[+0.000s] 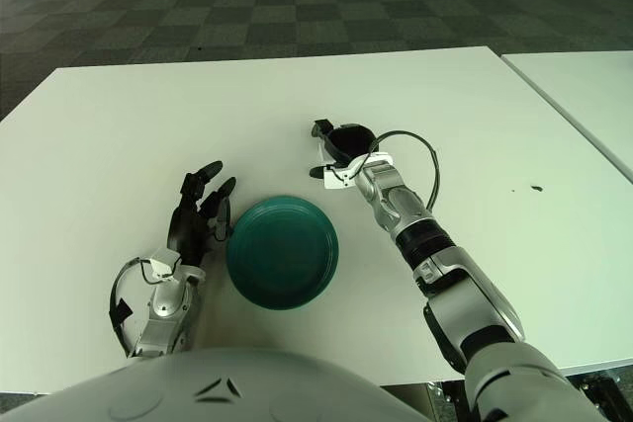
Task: Put the charger into the plate.
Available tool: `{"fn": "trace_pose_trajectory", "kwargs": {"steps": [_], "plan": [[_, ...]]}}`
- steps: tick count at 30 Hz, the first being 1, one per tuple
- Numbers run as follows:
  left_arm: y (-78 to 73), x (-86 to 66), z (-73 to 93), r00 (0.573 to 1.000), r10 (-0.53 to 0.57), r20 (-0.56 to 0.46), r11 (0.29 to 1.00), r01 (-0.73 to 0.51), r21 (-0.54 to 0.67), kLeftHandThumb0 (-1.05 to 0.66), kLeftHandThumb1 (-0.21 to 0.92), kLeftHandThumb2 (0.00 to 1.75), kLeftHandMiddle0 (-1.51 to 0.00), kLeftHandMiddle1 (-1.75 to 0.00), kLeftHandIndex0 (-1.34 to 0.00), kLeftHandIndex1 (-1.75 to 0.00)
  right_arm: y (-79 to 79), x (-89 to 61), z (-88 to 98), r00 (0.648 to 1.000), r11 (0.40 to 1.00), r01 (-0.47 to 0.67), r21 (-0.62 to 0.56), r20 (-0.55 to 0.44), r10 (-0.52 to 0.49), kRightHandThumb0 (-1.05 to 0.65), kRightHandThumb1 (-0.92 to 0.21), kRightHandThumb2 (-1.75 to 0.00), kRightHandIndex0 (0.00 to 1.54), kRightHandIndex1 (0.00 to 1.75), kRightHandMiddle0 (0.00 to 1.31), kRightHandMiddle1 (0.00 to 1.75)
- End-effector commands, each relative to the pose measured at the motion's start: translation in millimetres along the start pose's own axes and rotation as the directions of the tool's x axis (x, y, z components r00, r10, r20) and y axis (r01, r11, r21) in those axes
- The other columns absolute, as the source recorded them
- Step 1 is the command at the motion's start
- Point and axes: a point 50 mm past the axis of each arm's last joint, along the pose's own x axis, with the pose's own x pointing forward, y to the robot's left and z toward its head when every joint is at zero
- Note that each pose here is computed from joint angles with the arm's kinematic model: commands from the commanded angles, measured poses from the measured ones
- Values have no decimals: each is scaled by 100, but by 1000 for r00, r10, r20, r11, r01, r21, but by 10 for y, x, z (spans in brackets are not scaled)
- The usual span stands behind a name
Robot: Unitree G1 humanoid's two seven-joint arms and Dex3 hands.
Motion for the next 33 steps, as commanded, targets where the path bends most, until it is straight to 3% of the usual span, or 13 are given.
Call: {"fn": "trace_pose_trajectory", "kwargs": {"steps": [1, 17, 33], "plan": [[-31, -265, -336, 980, 35, -195, 999, -29, 36, -73, 92, 85, -66, -3, -16, -86, -56, 29, -33, 1000, 1000, -1, -23, 10, 1, -63, -92, -56, 50, 4, 3, 83], [-35, -264, -341, 977, 27, -213, 999, -21, 28, -67, 92, 86, -65, -2, -15, -85, 134, 81, -292, 989, 980, -144, -134, -32, 141, -61, -92, -56, 52, 3, 0, 79], [-34, -271, -333, 977, 45, -206, 999, -39, 37, -64, 92, 86, -65, -2, -14, -84, 102, 109, -447, 959, 940, -282, -193, -65, 275, -66, -92, -65, 41, 0, 0, 68]]}}
